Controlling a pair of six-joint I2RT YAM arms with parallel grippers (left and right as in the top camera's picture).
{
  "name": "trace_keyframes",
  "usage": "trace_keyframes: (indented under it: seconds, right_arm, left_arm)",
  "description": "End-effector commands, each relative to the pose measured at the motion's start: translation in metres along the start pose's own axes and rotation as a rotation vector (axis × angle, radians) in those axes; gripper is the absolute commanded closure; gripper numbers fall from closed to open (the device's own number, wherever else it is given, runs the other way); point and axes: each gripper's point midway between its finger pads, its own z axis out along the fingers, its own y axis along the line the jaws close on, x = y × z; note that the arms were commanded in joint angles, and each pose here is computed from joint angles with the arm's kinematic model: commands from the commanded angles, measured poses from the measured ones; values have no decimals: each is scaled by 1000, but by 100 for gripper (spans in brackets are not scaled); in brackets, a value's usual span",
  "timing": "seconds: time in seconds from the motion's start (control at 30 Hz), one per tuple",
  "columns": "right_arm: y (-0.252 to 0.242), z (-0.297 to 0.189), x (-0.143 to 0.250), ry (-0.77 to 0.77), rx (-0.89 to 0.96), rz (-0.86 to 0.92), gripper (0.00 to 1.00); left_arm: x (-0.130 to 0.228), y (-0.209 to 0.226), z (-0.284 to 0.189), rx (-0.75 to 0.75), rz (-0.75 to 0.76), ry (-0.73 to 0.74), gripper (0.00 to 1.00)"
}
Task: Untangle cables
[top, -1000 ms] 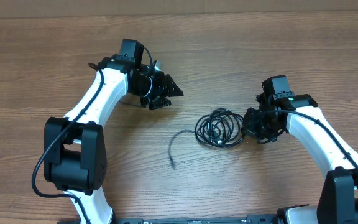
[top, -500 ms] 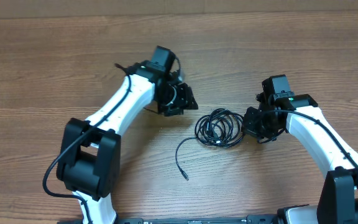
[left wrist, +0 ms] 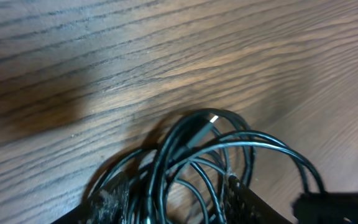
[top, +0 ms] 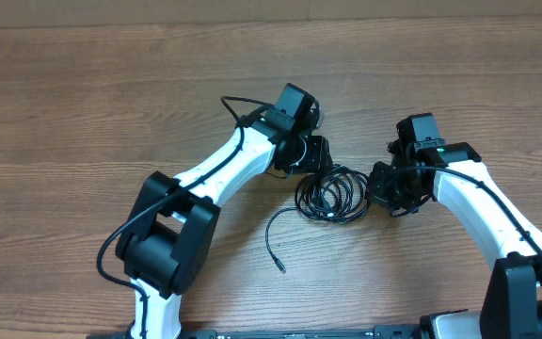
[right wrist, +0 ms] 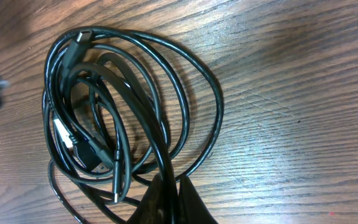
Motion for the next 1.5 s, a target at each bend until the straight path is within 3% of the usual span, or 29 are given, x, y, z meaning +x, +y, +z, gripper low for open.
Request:
trace_keyframes:
  seconds: [0.0,0.23,0.37,0.73,0.8,0.9,0.97,1.2,1.47]
  right_arm:
    - [-1,3,2,11,1,6,96]
    - [-1,3,2,9,1,5,96]
    - [0,3,2,10,1,4,96]
    - [0,3,2,10,1,4,96]
    - [0,3,2,11,1,4,96]
    - [-1,3,2,11,1,4,96]
    - [0,3,2,11,1,4,96]
    - [-1,3,4,17,5,6,96]
    - [-1,3,4,18,5,6,96]
  left_arm:
    - [3,6,14,-25,30,16,51]
    - [10,22,31,-94,25,32,56]
    - [12,22,34,-95,27,39,66]
    - [23,10,39,-91,55,65,70]
    - [24,13,40,-117,59,61,76]
    - [24,18,39,-142,56,56,94]
    - [23,18,37,-130,47,62,96]
    - [4,23,-3,24,-51,71,96]
    - [-50,29,-94,411,-139,-44,96]
